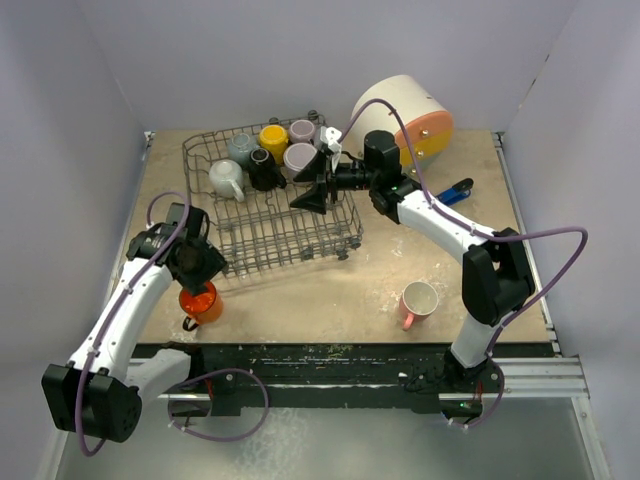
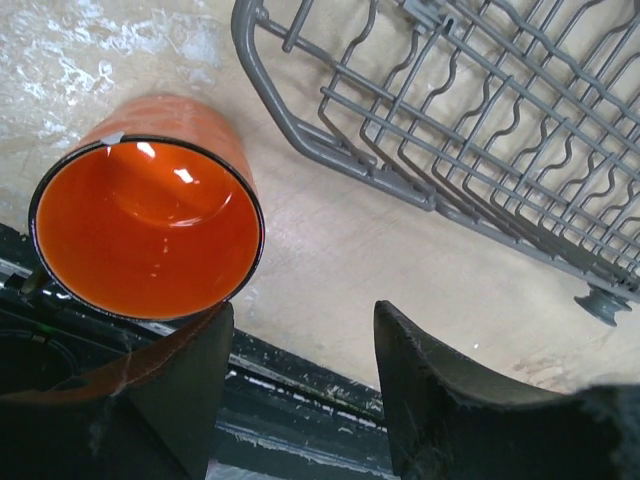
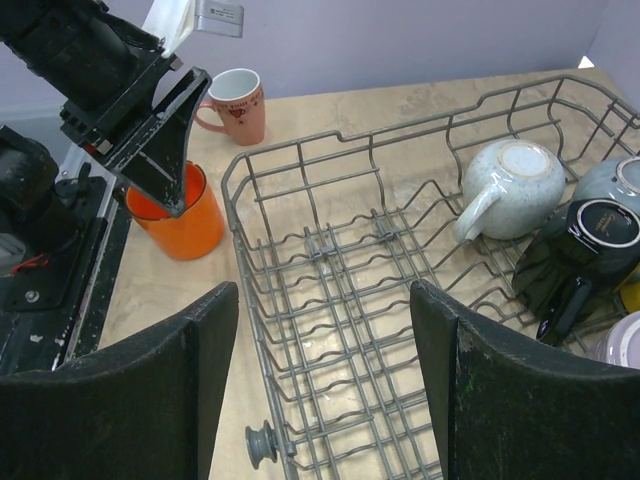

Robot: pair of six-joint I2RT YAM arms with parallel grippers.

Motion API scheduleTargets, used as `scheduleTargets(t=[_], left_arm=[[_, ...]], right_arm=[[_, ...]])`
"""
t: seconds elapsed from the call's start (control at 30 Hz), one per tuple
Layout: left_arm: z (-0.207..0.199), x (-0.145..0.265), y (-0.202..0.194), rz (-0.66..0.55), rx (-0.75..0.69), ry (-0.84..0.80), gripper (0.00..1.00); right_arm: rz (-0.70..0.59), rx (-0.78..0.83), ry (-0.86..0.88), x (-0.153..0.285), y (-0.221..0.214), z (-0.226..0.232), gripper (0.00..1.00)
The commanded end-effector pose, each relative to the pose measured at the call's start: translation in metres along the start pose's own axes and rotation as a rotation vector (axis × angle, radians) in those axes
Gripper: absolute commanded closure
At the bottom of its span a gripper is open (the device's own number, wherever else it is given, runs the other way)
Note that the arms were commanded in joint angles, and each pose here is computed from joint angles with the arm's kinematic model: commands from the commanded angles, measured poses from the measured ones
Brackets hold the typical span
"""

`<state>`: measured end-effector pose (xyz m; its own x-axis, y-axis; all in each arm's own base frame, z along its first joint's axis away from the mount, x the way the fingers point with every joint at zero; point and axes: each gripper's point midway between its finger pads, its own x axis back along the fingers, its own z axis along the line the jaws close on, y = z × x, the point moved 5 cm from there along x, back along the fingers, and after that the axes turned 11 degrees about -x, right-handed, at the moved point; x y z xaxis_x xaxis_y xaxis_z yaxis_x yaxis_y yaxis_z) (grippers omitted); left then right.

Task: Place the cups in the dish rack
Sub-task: Pick up the cup at the center of the board.

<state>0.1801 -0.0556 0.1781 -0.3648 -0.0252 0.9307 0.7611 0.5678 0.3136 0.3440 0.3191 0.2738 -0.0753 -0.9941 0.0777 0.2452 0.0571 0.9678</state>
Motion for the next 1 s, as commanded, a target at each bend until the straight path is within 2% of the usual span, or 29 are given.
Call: scheduleTargets(t=[0.0, 0.17, 0.27, 0.5, 0.67, 0.87, 0.97], left_arm=[[-0.003, -0.01, 0.01, -0.073, 0.014, 0.018, 0.39], [0.0, -0.032, 0.01, -0.07, 0.011, 0.069, 0.41], [0.0, -0.042, 0.006, -0.04, 0.002, 0.085, 0.47], [0.002, -0.061, -0.006, -0.004, 0.001, 0.071, 0.68], [0.004, -0.074, -0.018, 0.053, 0.002, 0.067, 0.77], [0.008, -0.072, -0.02, 0.04, 0.001, 0.068, 1.0], [0.008, -0.069, -0.02, 0.042, -0.003, 0.064, 1.0]], right_arm=[[-0.038, 0.047, 0.01, 0.004, 0.019, 0.01, 0.29], [-0.03, 0.03, 0.006, 0.002, 0.014, 0.007, 0.28], [-0.025, 0.023, 0.0, 0.002, 0.012, 0.006, 0.29], [-0.019, 0.012, -0.012, 0.003, 0.008, 0.004, 0.29], [-0.017, 0.009, -0.012, 0.002, 0.009, 0.003, 0.29], [-0.013, 0.006, -0.009, 0.001, 0.01, 0.003, 0.29], [-0.012, 0.004, -0.008, 0.001, 0.01, 0.003, 0.29]])
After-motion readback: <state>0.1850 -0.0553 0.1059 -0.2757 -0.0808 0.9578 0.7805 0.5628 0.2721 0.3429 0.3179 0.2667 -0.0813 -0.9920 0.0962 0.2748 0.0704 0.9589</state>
